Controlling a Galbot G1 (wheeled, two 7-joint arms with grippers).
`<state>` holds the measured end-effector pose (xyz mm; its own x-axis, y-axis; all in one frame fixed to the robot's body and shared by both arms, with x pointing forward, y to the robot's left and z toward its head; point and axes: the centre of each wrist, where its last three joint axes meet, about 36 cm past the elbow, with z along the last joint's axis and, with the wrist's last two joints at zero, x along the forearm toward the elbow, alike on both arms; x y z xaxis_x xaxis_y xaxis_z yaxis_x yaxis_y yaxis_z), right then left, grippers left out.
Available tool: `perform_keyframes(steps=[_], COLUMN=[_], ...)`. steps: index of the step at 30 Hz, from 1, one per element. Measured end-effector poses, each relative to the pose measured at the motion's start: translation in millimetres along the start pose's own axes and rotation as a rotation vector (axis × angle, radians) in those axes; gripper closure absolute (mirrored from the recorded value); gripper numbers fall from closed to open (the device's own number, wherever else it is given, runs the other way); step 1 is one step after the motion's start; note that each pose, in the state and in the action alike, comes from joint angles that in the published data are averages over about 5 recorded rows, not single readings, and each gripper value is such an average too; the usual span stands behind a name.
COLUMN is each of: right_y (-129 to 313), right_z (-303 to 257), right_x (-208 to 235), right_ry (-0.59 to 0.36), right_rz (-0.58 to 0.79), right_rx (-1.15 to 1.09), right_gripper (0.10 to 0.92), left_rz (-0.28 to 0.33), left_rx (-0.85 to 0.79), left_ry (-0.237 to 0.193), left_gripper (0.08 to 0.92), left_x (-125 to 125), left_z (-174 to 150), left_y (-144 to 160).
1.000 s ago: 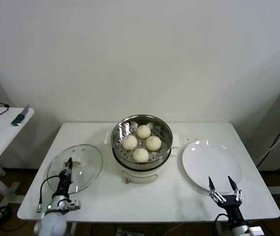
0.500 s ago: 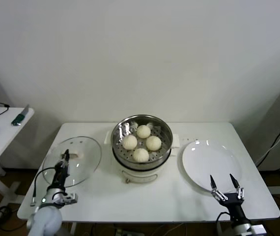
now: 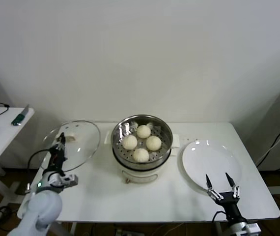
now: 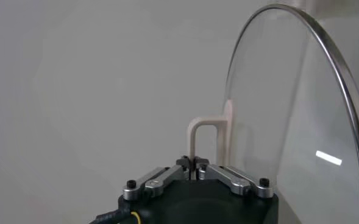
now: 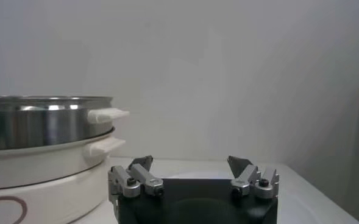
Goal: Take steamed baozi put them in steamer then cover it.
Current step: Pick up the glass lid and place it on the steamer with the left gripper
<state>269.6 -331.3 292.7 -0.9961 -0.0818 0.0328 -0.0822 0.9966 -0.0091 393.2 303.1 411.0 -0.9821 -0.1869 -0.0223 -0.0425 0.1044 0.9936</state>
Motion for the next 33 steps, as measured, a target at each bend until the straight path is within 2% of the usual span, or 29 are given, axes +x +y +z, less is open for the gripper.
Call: perform_keyframes(steps=[9, 21, 27, 33], right_y=[-1.7, -7.3, -10.9, -14.7], right_z=[-1.0, -0.6, -2.4, -3.5], right_x=[-4.1, -6.8, -10.0, -13.1], right_ry=[-0.016, -0.026, -0.032, -0.033], right_rz=[-0.010, -0.023, -0.034, -0.046], right_rx=[0.016, 0.036, 0.048, 0.059], right_gripper=[0.200, 0.200, 0.200, 0.200], left_rz=[-0.004, -0.039, -0.052, -0.041], left_rx=[0.051, 0.005, -0.023, -0.032], left_ry=[0.000, -0.002, -0.023, -0.068], left_gripper=[0.868, 0.868, 0.868, 0.868], left_x=[6.5, 12.4, 12.4, 9.8], left_z=[-48.2, -116.2, -152.9, -190.9], left_y=[27.8, 32.4, 26.0, 19.2])
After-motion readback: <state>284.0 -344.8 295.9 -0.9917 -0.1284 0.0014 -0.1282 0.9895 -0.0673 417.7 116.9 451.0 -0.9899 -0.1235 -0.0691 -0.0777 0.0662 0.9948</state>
